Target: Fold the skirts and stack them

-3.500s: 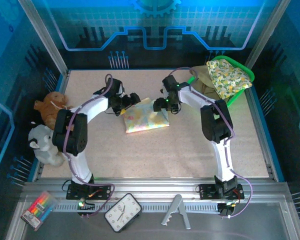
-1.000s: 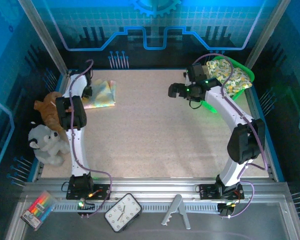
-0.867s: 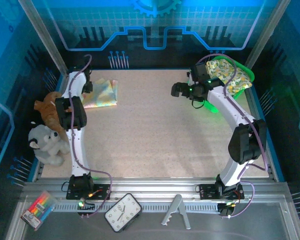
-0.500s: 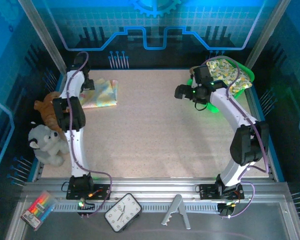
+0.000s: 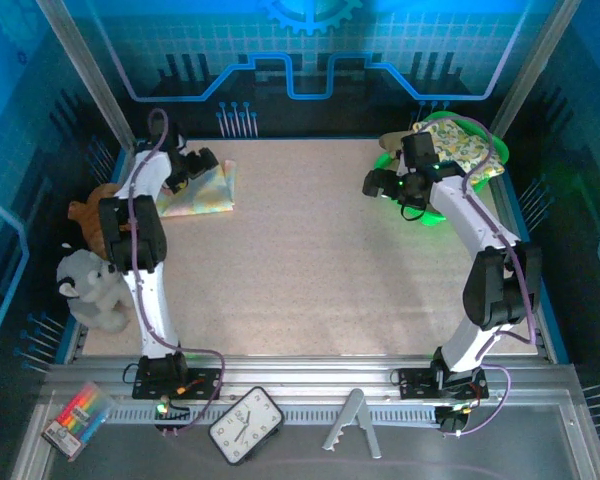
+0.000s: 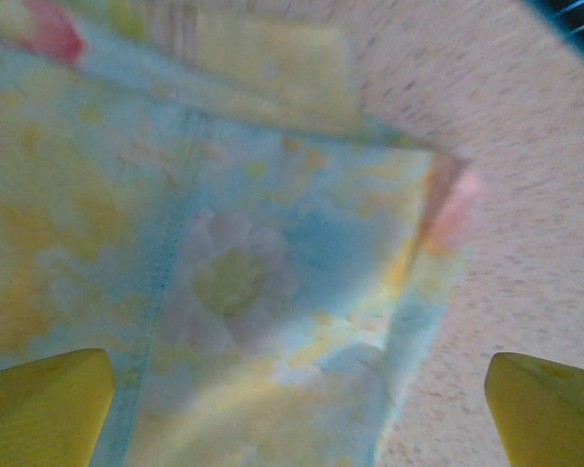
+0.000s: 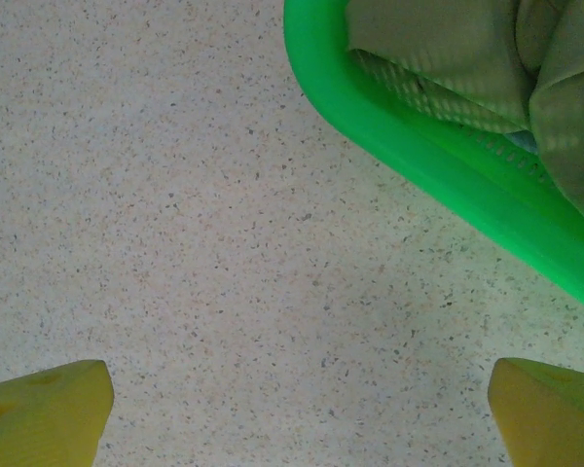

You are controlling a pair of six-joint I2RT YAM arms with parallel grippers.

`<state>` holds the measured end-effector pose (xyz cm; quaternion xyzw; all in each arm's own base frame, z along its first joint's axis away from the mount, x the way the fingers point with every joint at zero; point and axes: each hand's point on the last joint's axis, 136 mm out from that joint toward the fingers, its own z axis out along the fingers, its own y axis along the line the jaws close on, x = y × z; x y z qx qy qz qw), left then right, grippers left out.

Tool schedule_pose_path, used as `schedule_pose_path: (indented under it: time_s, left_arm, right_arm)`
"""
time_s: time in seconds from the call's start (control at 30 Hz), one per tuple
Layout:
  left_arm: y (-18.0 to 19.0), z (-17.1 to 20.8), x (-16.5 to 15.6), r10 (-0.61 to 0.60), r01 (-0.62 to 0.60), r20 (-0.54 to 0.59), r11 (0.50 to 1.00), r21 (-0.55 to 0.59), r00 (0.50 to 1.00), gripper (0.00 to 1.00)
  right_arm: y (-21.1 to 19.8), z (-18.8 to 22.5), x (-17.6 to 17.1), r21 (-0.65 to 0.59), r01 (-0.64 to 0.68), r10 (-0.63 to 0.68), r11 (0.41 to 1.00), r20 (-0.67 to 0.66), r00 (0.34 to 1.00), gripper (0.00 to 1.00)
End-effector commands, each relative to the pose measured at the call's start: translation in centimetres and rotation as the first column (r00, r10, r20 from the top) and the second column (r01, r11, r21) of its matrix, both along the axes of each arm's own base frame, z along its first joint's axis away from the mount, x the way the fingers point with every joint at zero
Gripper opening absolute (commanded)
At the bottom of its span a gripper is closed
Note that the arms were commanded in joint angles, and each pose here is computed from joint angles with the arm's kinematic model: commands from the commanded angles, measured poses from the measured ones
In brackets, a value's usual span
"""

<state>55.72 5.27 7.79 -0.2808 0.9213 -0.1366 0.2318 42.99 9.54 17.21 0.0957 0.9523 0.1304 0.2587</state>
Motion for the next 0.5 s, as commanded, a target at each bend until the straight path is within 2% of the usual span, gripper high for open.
schedule_pose_path:
  time_s: [0.0, 0.1, 0.17, 0.33, 0.47]
  left_arm:
    - [-0.6, -3.2, 0.3, 0.005, -0.009, -0.063, 0.998, -0.059, 0.998, 0.99]
    - [-0.6, -4.1, 0.9, -0.049, 0.047, -0.049, 0.998, -0.044, 0.998, 0.99]
    - [-0.7, -3.0, 1.4, -0.1, 0.1, -0.018, 0.994, -0.033, 0.995, 0.99]
    - [-2.0, 4.2, 1.4, -0.197, 0.201, 0.121, 0.979, -0.026, 0.973, 0.99]
    - [-3.5, 11.0, -0.7, -0.19, 0.211, 0.266, 0.976, -0.053, 0.945, 0.99]
  right_arm:
    - [-2.3, 0.2, 0.3, -0.06, 0.008, -0.007, 0.998, 0.008, 1.0, 1.0]
    - [-5.7, 0.5, 1.3, -0.146, 0.044, -0.043, 0.988, 0.012, 0.999, 1.0]
    - [-8.3, 0.5, 2.2, -0.21, 0.073, -0.072, 0.975, 0.012, 0.997, 1.0]
    - [-15.8, -0.4, 4.7, -0.368, 0.159, -0.176, 0.916, -0.015, 0.984, 1.0]
    - [-21.1, -2.0, 6.9, -0.45, 0.233, -0.273, 0.862, -0.026, 0.962, 1.0]
